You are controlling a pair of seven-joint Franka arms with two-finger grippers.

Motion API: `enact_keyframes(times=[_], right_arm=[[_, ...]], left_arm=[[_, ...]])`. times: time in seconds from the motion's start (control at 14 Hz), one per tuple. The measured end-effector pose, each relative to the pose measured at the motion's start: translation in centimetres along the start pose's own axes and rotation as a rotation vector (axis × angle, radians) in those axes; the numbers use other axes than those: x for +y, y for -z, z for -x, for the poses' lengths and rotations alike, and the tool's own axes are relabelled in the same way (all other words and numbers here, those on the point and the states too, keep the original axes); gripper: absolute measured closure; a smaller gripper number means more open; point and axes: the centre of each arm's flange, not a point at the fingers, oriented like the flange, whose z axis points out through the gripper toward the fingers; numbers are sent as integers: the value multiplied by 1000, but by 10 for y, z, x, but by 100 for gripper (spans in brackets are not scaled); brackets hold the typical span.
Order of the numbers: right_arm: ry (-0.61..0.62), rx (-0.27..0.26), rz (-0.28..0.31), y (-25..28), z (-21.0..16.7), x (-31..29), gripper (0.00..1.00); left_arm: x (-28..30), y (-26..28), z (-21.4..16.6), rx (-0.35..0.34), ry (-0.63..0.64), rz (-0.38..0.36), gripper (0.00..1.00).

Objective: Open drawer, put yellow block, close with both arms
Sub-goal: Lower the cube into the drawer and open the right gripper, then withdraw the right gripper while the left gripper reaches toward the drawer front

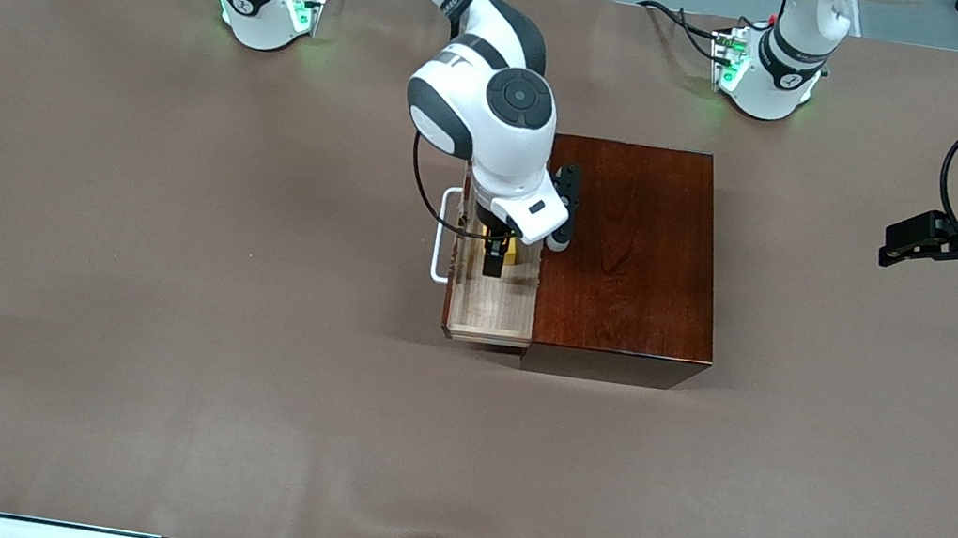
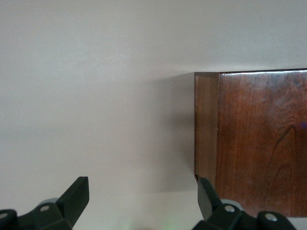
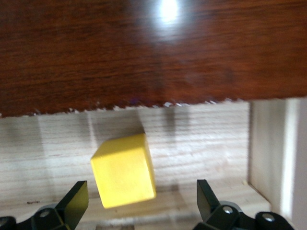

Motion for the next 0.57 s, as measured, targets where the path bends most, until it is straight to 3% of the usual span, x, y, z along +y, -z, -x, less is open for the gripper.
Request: enact_keyframes(times=[0.36, 0.57], right_arm=[[-156, -26, 14, 42, 28, 19, 0], [-276, -19, -35, 61, 61, 43, 0]], left_arm=[[2, 0, -3, 19, -4, 1, 0], [2, -3, -7, 44, -5, -9, 0]])
